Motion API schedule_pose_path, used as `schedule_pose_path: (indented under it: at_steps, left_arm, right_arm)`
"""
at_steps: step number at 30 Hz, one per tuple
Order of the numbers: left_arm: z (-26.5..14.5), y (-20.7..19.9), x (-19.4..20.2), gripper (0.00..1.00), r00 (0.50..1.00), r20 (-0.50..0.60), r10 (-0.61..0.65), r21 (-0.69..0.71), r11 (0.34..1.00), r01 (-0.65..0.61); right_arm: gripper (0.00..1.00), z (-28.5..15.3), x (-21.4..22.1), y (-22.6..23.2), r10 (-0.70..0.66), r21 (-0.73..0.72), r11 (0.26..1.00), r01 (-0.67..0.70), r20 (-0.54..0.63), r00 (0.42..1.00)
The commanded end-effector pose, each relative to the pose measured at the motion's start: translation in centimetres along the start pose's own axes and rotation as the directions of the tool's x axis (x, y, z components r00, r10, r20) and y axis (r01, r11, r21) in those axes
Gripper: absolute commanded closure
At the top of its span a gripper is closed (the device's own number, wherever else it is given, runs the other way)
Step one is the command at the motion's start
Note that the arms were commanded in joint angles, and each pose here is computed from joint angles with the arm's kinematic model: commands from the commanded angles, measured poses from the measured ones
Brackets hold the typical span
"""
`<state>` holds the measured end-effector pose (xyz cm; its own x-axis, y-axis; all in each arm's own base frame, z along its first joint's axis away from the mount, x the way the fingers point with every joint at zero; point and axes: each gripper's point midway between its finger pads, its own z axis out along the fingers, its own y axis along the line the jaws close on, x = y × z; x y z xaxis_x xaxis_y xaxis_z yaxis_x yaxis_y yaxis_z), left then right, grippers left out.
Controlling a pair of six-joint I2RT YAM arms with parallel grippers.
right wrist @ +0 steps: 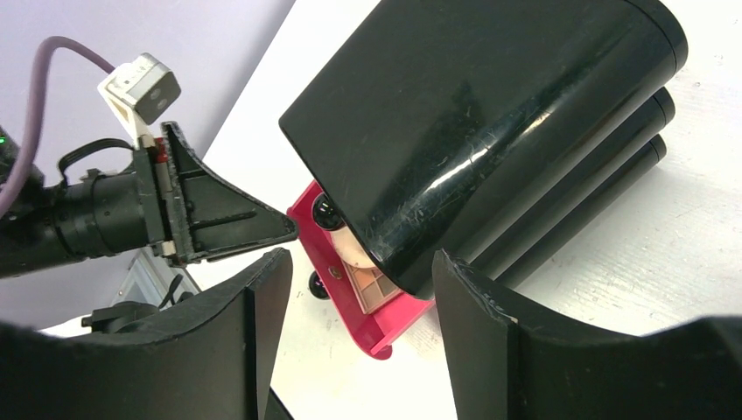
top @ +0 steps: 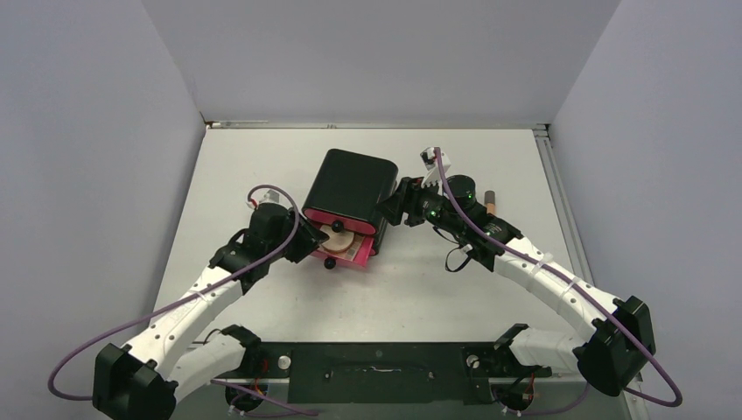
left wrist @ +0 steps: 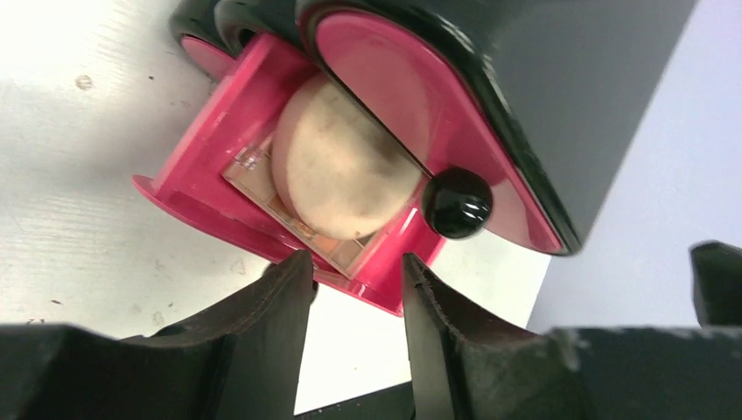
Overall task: Organize the makeup
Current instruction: Place the makeup tool in the drawer.
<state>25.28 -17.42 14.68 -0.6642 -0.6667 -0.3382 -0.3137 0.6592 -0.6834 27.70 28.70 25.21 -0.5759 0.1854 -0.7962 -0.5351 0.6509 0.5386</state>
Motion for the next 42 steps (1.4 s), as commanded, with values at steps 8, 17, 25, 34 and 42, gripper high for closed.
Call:
schedule_pose_path:
  at_steps: [8,17,25,34,42]
  left_arm:
    - [-4.4,-3.4,0.8,0.53,0.983,-0.012,0.185,0.244,0.954,-0.177]
    - [-6.8,-3.8,1.5,0.32,0.984,0.074,0.162,0.439,0.88,-0.179]
    - [-5.3,-0.6,3.4,0.23,0.989,0.024,0.147,0.412,0.9,-0.143]
    - [-3.5,0.8,5.3,0.24,0.984,-0.042,0.171,0.423,0.896,-0.137]
    - [-2.2,0.2,5.4,0.33,0.982,-0.05,0.181,0.442,0.886,-0.141]
  right_arm:
    - [0.32,0.9,-4.8,-0.4,-0.115,0.097,0.989,0.108,0.074,0.991]
    - [0.12,1.8,-7.5,-6.6,-0.018,0.324,0.946,-0.014,0.093,0.995]
    - [0.08,4.7,-8.2,-8.7,0.04,0.269,0.962,-0.038,-0.001,0.999]
    - [0.08,8.8,-7.3,-10.0,0.03,0.227,0.974,-0.01,-0.085,0.996]
    - [0.12,12.2,-7.4,-10.8,-0.018,0.167,0.985,0.043,-0.148,0.989]
